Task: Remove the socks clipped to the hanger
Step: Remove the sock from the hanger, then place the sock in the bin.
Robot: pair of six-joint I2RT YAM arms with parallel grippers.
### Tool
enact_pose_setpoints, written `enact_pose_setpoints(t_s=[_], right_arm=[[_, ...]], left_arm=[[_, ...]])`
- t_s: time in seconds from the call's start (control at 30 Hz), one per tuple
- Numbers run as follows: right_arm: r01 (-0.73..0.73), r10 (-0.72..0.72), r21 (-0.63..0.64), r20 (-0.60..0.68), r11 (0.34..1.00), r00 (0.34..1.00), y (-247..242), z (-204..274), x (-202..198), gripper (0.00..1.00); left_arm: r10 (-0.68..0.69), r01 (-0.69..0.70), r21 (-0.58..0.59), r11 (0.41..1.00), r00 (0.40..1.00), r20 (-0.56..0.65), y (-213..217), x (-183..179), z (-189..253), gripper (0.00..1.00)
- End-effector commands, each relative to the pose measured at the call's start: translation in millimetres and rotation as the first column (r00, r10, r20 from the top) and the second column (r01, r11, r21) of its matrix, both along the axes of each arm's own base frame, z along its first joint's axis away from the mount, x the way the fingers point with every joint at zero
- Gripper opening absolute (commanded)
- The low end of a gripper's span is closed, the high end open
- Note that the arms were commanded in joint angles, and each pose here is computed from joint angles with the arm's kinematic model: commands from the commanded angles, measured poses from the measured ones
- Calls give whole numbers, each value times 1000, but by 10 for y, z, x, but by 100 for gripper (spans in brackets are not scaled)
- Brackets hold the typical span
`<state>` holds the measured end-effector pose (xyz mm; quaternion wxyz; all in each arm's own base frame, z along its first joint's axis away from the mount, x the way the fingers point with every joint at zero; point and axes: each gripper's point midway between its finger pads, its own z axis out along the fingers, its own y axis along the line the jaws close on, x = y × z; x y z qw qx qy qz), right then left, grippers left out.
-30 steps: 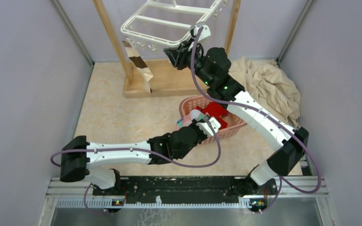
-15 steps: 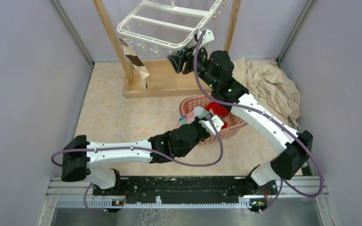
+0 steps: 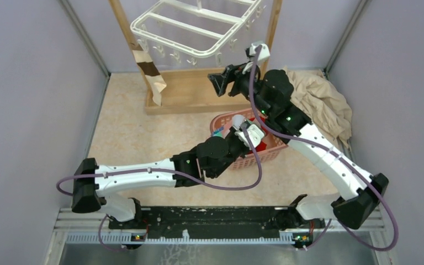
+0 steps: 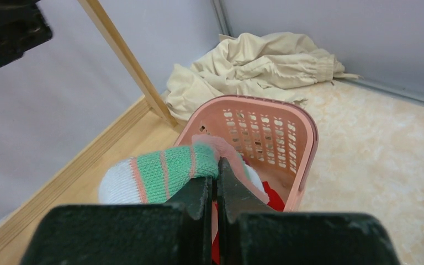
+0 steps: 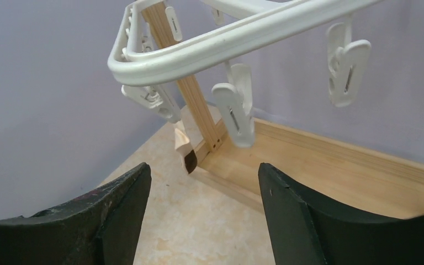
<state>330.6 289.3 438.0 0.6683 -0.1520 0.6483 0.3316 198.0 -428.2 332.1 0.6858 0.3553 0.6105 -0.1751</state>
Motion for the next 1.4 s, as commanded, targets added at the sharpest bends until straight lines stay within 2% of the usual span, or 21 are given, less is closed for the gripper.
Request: enact_pose_setpoints(t_s=[0.0,0.33,0.67,1.03,1.2,1.27,1.37], right_arm=[[103,-104,45,27,994,994,-413,267,-164,73],[263,-263,56,-8,963,965,-949,320,-361,74],[333,-332,63,-31,941,943,-1167,281,-430,75],[446,-444,90,-44,890,895,-1474,299,-480,76],[456,-455,92,-38,885,890,-1528,333,-510,77],[460,-458,89,-37,884,888,-1537,330,-509,77],[461,-459,85,-37,884,888,-1532,319,-501,77]], left_arm=[[-36,37,-63,997,999,25,-101,-39,294,1],[-67,67,-121,990,998,3,-286,213,403,2],[-118,106,-171,980,991,-65,-398,512,353,2],[-217,192,-227,955,972,-90,-639,508,436,3],[-216,188,-212,959,970,-113,-683,522,302,3],[-205,176,-202,963,970,-128,-670,533,208,6],[-172,144,-179,973,973,-154,-616,572,38,18]])
